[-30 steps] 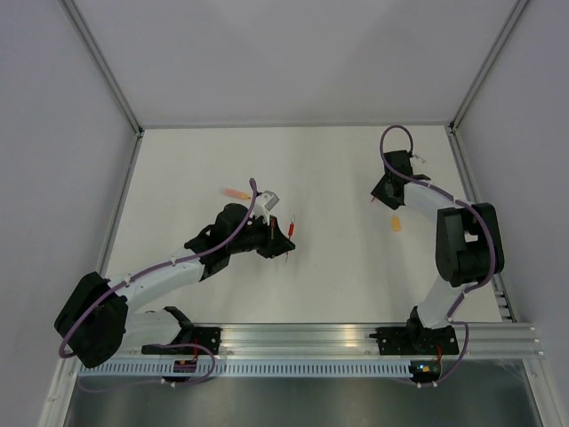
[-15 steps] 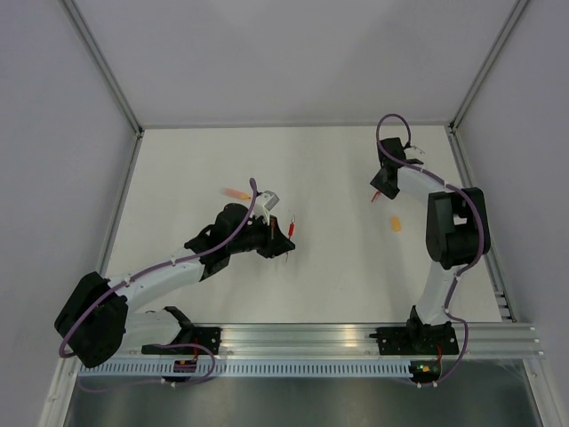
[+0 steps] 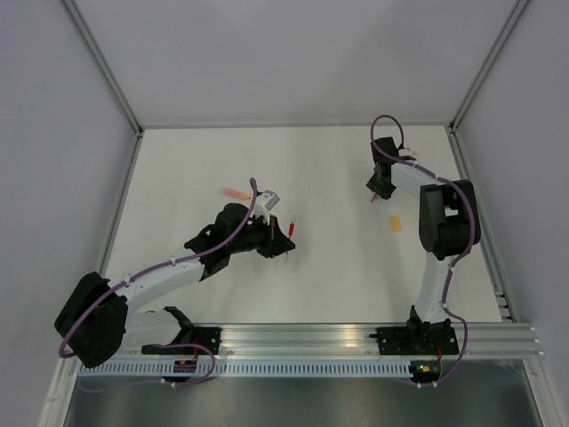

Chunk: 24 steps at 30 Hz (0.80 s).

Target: Insert the pens into the pen caps

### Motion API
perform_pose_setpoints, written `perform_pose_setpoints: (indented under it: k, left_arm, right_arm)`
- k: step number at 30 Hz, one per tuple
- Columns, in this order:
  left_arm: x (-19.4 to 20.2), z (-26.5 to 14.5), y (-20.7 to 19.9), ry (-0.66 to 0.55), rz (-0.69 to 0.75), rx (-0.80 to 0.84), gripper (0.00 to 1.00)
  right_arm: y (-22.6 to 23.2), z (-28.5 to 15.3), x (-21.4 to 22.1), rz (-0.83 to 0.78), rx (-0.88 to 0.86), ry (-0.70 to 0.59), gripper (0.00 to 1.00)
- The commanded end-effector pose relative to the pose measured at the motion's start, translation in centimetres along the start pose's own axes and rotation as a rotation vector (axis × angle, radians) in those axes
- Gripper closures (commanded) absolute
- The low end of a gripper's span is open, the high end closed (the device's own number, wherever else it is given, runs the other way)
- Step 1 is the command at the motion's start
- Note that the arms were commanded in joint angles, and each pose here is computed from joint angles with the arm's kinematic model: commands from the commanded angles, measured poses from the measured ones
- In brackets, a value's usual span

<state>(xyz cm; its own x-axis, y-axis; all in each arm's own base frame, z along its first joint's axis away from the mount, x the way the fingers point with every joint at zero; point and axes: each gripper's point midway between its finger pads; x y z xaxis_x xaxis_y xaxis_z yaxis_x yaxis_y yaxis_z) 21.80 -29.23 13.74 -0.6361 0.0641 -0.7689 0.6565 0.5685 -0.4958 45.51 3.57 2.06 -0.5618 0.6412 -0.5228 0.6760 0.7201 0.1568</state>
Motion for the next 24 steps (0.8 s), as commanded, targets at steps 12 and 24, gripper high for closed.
perform_pose_setpoints:
  k: [12,24]
  left_arm:
    - [-2.5,-0.5,-1.1,-0.061,0.058,0.019,0.98]
    - [-2.4,-0.4,-1.1,-0.059,0.058,0.018,0.98]
  right_arm:
    - [0.4,0.8,1.4,-0.087,0.061,0.076,0.67]
    - [0.4,1.8,2.6,-0.115,0.046,0.116,0.98]
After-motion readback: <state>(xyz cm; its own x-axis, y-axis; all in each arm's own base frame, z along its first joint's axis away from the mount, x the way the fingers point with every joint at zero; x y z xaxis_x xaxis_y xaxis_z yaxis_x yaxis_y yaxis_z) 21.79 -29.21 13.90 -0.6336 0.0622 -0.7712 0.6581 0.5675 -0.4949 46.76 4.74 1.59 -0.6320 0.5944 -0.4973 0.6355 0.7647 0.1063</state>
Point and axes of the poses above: each gripper's point midway between its finger pads, its own z axis out along the fingers, its own y axis along the line the jaws close on, x = y × z, and after that the axes turned 3 degrees about z, right-handed
